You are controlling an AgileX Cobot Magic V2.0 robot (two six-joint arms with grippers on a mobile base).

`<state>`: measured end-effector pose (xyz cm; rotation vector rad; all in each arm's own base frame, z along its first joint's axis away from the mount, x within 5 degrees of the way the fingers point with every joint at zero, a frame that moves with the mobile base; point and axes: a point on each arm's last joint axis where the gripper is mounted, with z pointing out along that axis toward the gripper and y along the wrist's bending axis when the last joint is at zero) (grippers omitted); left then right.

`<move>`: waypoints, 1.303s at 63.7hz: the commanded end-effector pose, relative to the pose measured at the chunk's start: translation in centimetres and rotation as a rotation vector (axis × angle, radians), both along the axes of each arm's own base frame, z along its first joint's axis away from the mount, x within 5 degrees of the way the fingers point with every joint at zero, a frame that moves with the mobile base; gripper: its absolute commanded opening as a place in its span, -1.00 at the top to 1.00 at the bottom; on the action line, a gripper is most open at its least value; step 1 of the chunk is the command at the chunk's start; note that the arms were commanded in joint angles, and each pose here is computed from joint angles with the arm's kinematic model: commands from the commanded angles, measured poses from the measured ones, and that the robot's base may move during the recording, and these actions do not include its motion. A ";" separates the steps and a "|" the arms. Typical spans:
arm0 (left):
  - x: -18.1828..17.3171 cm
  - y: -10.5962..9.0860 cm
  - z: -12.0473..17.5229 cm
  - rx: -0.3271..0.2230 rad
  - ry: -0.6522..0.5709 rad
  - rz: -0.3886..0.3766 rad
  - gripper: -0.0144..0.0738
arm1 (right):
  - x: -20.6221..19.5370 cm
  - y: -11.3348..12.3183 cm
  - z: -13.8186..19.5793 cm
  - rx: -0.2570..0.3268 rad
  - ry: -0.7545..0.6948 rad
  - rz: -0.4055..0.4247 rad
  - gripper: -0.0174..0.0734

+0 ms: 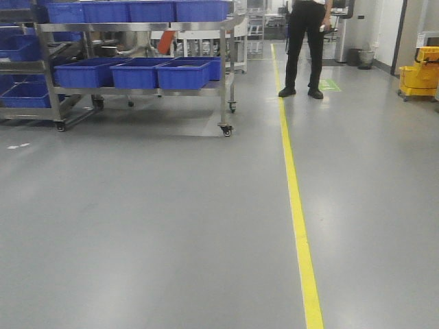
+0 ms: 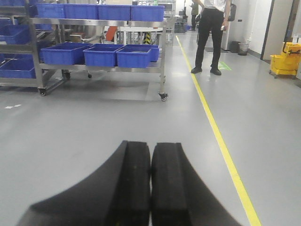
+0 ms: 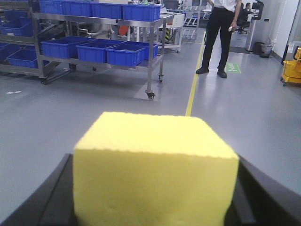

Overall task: Place yellow foam block on left shelf second layer
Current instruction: 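Drive the base to the shelves holding the cube in the right gripper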

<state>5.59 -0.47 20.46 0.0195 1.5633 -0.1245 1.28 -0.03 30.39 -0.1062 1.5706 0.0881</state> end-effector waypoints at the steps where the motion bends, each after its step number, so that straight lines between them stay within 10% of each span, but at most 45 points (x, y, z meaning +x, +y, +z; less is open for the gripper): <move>1: 0.1 -0.1 -0.1 -0.016 -0.055 -0.013 0.36 | -0.3 -0.1 1.5 -0.004 -0.109 -0.009 -0.10; 83: 0.1 -0.1 -0.1 -0.016 -0.055 -0.013 0.36 | -0.3 -0.1 1.5 -0.004 -0.108 -0.009 -0.10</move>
